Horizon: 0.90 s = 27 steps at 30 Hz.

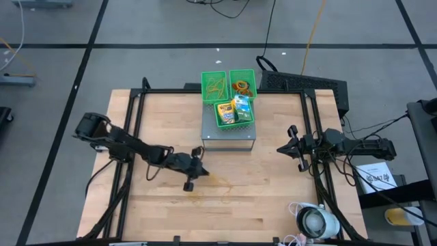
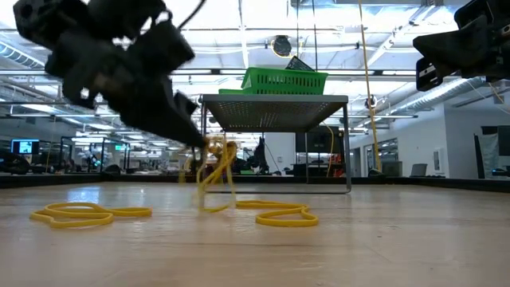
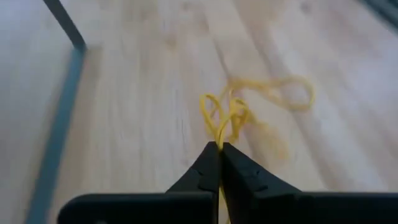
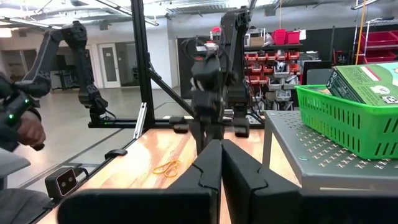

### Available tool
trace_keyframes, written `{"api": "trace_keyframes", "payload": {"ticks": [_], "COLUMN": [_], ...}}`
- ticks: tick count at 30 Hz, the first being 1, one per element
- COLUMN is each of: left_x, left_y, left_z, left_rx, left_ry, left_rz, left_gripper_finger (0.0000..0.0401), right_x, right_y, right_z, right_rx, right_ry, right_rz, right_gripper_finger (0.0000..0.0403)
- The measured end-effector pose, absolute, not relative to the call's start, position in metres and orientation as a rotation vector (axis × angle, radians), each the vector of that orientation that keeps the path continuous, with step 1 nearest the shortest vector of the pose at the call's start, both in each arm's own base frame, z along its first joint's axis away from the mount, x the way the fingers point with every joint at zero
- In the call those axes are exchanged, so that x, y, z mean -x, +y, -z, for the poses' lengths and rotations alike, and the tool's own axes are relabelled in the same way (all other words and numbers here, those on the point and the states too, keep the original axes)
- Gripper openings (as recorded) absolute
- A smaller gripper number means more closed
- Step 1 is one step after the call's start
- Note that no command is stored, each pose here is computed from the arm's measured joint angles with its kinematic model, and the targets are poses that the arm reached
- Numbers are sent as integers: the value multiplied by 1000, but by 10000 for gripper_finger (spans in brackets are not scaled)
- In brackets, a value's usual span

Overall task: Pick & Place Office Desk Supplies
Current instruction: Put the yellow rubber band into the left green bin on the shelf

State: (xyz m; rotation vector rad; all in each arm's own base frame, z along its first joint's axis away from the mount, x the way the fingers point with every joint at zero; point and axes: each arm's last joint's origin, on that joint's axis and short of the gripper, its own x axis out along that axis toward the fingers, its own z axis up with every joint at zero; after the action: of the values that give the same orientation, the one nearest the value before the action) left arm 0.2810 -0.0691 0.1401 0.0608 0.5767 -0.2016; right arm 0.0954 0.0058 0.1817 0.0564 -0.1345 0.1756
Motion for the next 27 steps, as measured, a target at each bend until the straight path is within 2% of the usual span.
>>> {"api": "trace_keyframes", "payload": {"ticks": [6, 9, 12, 18, 22, 27], "left_x": [-273, -266, -261, -258, -257, -253], "left_y": [-69, -72, -75, -78, -79, -78], "left_z": [-174, -180, -176, -163, -157, -153], "left_rx": [-43, -40, -44, -14, 10, 49], "left_ry": [466, 482, 547, 658, 700, 769], "left_rz": [206, 257, 285, 273, 267, 247], "left_gripper_finger": [22, 15, 6, 17, 6, 17], "right_x": [-95, -95, -95, -95, -95, -95], "right_y": [6, 6, 6, 6, 6, 6], "right_z": [-182, -182, -182, -182, -182, -182], "right_rx": [-56, -56, -56, -57, -56, -56], "right_ry": [-134, -134, -134, -134, -134, -135], "right_rz": [-176, -176, -176, -176, -176, -176], "right_gripper_finger": [0, 0, 0, 0, 0, 0]}}
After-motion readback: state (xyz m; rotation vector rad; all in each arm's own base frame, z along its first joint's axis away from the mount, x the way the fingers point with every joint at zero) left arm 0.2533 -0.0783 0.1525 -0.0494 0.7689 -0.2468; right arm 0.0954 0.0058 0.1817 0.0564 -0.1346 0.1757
